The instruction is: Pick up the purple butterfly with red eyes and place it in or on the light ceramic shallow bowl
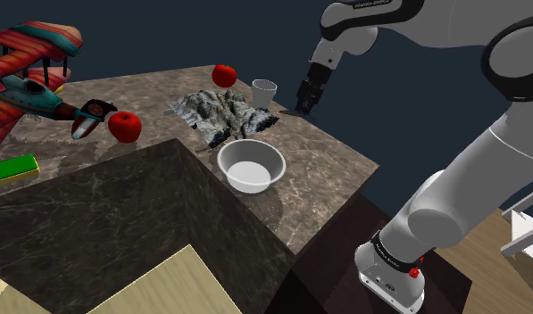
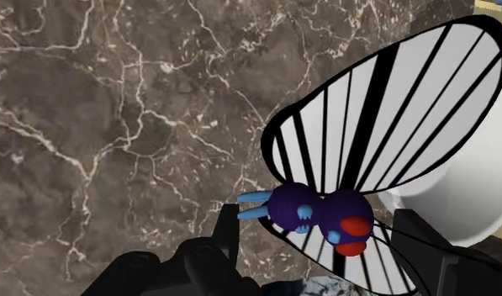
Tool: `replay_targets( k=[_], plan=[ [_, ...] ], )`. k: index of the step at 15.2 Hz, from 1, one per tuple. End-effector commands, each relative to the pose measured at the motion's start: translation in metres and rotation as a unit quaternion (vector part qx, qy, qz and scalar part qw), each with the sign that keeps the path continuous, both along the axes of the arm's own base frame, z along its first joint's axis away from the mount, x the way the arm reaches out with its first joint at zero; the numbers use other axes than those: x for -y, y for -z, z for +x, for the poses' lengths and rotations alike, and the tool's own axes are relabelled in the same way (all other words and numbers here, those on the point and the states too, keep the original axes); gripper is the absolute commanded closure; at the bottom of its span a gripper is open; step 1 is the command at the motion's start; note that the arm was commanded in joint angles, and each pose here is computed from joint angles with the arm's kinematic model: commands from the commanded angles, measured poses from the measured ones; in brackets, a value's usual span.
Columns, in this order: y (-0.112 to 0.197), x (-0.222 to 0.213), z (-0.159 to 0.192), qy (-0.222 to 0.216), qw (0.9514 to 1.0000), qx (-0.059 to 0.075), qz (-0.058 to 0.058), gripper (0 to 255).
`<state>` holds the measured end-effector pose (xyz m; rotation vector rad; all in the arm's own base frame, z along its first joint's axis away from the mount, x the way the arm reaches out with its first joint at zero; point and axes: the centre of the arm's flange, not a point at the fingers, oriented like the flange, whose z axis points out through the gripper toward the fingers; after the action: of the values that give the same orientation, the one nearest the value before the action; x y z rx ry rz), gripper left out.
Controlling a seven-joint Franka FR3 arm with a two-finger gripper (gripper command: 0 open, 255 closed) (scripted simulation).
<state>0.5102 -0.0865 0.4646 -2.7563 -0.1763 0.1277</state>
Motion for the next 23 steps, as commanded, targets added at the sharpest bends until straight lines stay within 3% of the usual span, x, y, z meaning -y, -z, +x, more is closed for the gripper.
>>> replay_targets(
  k=[1,17,19,20,21,22,23],
  plan=[
    [-0.001,-0.026,-0.004,0.001,1.0,0.0,0.0,255],
    [-0.003,-0.236,-0.035,0.001,1.0,0.0,0.0,255],
    [0.007,-0.236,-0.035,0.001,1.0,0.0,0.0,255],
    [0.002,-0.234,-0.035,0.0,1.0,0.0,0.0,0],
    [0.002,-0.234,-0.035,0.0,1.0,0.0,0.0,0],
    [-0.014,-0.243,-0.058,0.023,0.9975,0.059,-0.033,0],
    [-0.028,-0.254,-0.083,0.046,0.9899,0.117,-0.066,0]
  ],
)
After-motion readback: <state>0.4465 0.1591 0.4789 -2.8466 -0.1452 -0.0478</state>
